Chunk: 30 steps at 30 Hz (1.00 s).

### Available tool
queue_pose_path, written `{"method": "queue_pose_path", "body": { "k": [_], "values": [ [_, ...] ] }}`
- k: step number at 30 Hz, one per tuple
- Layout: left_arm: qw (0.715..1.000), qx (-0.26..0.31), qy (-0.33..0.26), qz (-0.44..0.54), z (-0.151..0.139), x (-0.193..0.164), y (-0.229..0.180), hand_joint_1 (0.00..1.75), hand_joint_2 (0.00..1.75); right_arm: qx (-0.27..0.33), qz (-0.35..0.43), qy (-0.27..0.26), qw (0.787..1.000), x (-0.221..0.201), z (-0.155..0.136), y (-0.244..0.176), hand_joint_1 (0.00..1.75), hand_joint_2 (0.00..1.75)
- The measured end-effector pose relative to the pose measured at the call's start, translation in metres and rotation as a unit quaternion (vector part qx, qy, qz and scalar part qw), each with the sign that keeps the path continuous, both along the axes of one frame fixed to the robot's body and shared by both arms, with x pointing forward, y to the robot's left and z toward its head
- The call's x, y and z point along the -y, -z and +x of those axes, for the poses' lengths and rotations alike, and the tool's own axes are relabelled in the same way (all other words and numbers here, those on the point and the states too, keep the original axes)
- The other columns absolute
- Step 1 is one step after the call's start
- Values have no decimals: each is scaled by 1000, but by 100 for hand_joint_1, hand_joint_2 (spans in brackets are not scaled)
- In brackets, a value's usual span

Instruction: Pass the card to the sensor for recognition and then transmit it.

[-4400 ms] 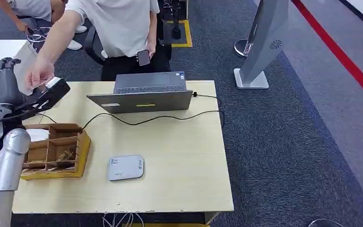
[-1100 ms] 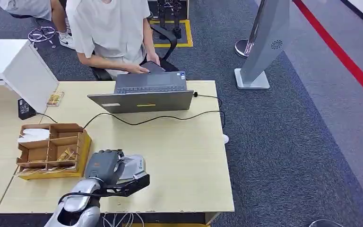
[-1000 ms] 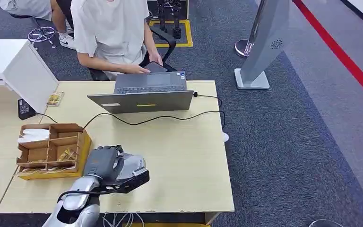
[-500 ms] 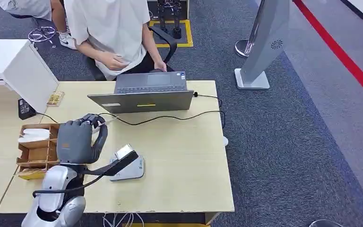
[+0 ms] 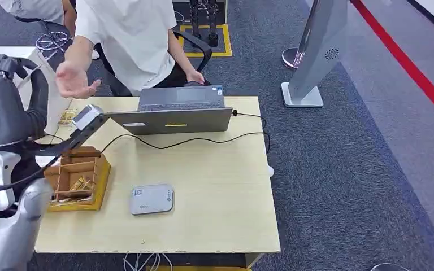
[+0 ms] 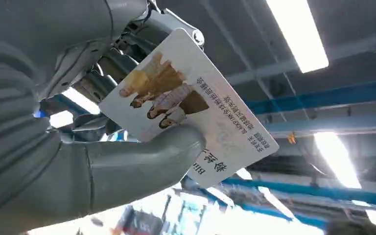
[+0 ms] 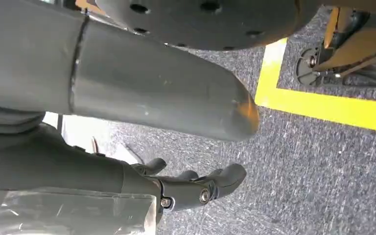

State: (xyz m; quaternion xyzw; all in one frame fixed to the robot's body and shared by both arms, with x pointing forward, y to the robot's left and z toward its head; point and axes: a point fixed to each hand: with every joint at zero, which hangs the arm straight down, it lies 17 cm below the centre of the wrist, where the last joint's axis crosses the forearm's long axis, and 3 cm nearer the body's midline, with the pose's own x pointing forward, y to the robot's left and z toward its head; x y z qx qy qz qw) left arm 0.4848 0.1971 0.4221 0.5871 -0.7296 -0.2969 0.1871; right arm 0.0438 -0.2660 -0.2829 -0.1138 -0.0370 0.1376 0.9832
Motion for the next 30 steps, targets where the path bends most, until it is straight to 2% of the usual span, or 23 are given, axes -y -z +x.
{"method": "queue_pose_path", "body": {
  "k": [5,10,17,30],
  "values": [
    [995,-28,-82,53,59,-34,4,175,175,6,8,-9,1000,-4,5,0,0,0],
    [991,-55,-107,64,84,-49,16,175,175,10,7,-10,1000,-4,8,-1,0,0],
    [987,-83,-121,72,97,-59,37,175,175,9,7,-10,1000,-4,8,-1,0,0],
    [984,-100,-128,76,103,-64,51,175,175,9,7,-10,1000,-4,8,-1,0,0]
  ]
}}
